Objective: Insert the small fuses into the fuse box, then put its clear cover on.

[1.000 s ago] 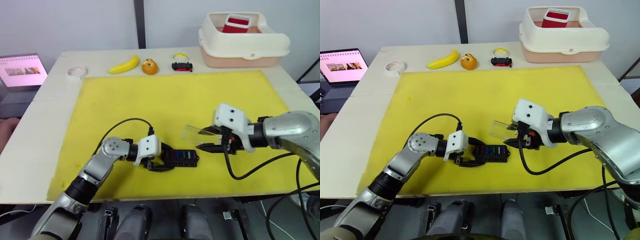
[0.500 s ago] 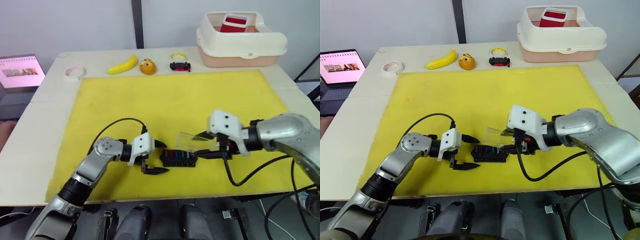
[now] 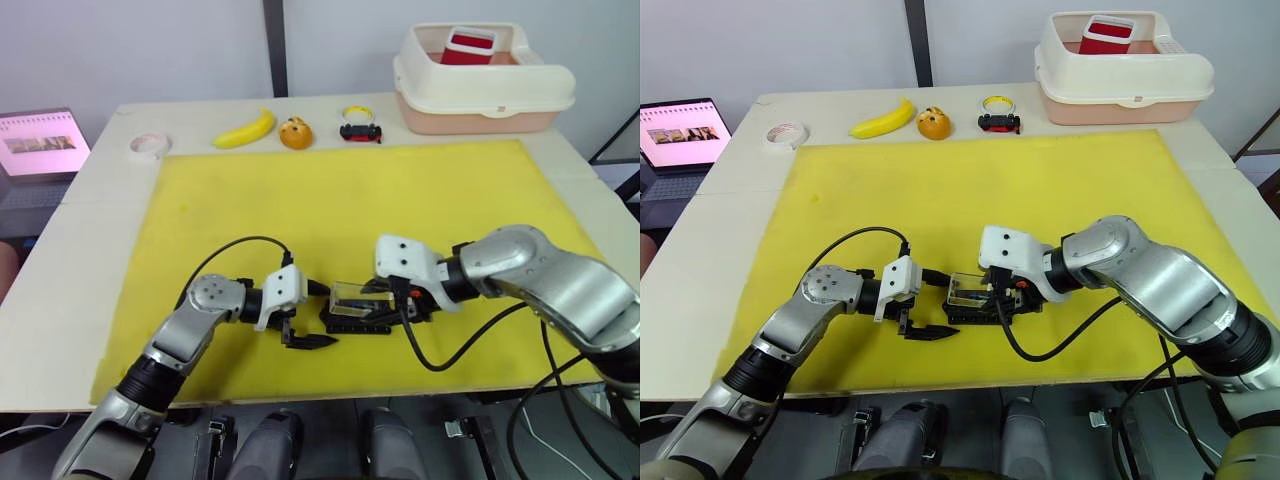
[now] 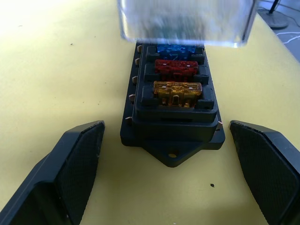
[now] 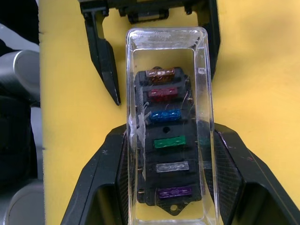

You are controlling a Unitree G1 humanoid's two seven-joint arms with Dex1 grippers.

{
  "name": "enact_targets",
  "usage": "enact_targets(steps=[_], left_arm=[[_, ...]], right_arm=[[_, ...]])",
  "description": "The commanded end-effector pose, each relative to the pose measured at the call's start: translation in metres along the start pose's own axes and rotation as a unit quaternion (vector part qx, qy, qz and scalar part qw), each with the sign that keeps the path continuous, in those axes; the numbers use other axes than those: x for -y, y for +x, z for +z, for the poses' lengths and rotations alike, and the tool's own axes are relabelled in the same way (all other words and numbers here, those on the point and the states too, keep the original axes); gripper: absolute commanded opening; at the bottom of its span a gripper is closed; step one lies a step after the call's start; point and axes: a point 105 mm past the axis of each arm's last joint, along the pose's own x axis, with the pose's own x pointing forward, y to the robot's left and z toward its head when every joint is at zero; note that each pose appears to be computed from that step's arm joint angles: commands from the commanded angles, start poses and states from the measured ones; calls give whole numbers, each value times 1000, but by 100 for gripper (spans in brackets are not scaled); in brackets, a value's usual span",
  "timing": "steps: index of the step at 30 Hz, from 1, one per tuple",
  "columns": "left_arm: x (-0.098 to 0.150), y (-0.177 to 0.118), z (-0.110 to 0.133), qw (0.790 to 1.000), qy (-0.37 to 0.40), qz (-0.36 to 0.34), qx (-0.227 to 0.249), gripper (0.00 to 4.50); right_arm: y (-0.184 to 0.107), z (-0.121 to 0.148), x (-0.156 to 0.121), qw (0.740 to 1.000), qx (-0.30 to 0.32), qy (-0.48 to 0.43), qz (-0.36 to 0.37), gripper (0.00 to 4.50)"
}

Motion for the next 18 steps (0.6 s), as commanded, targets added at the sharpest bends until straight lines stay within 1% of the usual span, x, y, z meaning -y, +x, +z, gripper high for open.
enact_targets(steps=[1,9,18], left_arm=[[2,0,-1,1000,3,-2,-3,447],[3,2,0,1000,6,-2,-3,447],[2,2,0,1000,7,1,-3,447]], right_arm=[[-1,7,3,1000,0,-21,-9,170],[6,2,7,999,-17,-22,-15,170],[11,-2,3,999,-29,-27,-6,170]])
